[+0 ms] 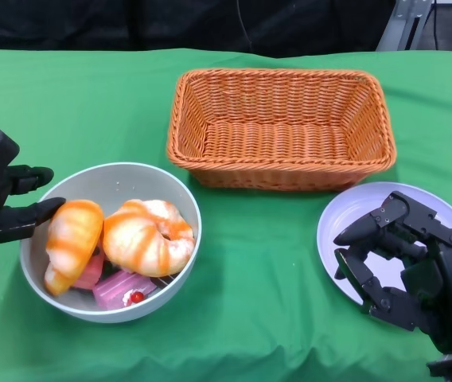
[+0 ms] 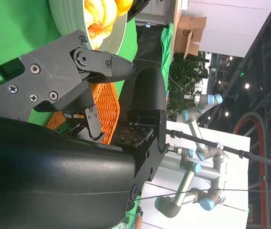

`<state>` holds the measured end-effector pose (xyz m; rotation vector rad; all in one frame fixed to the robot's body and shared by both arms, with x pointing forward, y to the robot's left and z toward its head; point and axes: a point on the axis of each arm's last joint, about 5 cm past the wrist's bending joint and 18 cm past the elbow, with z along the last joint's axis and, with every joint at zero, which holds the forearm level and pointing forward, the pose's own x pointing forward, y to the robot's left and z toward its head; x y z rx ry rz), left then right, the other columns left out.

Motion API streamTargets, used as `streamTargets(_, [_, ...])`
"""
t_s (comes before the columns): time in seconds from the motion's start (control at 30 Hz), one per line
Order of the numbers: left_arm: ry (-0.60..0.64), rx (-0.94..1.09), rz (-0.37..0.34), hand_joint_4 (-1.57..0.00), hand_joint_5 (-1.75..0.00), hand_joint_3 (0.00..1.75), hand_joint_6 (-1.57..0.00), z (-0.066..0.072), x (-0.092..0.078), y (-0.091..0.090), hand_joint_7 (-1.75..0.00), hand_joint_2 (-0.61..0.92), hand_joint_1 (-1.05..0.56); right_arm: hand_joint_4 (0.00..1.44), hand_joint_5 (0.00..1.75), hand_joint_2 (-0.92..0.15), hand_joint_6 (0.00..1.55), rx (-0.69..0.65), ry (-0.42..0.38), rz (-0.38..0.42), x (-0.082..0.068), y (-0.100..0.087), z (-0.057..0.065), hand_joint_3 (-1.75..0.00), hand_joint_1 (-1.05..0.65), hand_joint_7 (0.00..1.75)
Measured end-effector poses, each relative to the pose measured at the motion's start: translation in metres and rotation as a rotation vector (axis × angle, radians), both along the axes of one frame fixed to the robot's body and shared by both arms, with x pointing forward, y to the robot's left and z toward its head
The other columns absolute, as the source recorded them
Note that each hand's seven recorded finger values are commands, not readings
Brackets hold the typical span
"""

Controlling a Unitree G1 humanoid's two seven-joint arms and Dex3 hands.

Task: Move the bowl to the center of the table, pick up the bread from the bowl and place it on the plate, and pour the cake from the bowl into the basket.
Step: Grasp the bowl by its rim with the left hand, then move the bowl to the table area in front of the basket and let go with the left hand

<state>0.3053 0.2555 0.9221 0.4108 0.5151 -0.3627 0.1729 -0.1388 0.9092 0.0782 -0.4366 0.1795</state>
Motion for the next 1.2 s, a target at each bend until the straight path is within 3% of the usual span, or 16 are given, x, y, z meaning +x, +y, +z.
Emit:
streamTargets(0.37, [0.019, -0.056, 0.004, -0.12, -0.03, 0.45, -0.1, -0.006, -0.0014, 0.0017, -0.01, 0.92, -0.55, 0.71, 1.54, -0.62, 0.66, 0.003, 0.0, 0.012, -0.0007, 0.0004, -0.0001, -0.71, -0.23, 1.21])
streamTargets(0.93, [0.075, -0.095, -0.049, -0.11, -0.02, 0.43, -0.06, -0.0023, 0.0012, -0.0003, -0.01, 0.92, -0.51, 0.7, 1.55, -0.62, 0.66, 0.0, -0.001, -0.002, -0.0011, 0.0004, 0.0003, -0.72, -0.22, 1.23])
streamTargets(1.2, [0.082, -0.122, -0.062, -0.12, -0.02, 0.43, -0.06, -0.0008, 0.0022, -0.003, 0.0, 0.92, -0.51, 0.7, 1.55, -0.66, 0.66, 0.003, -0.004, -0.003, -0.0011, 0.0005, 0.0007, -0.64, -0.23, 1.22])
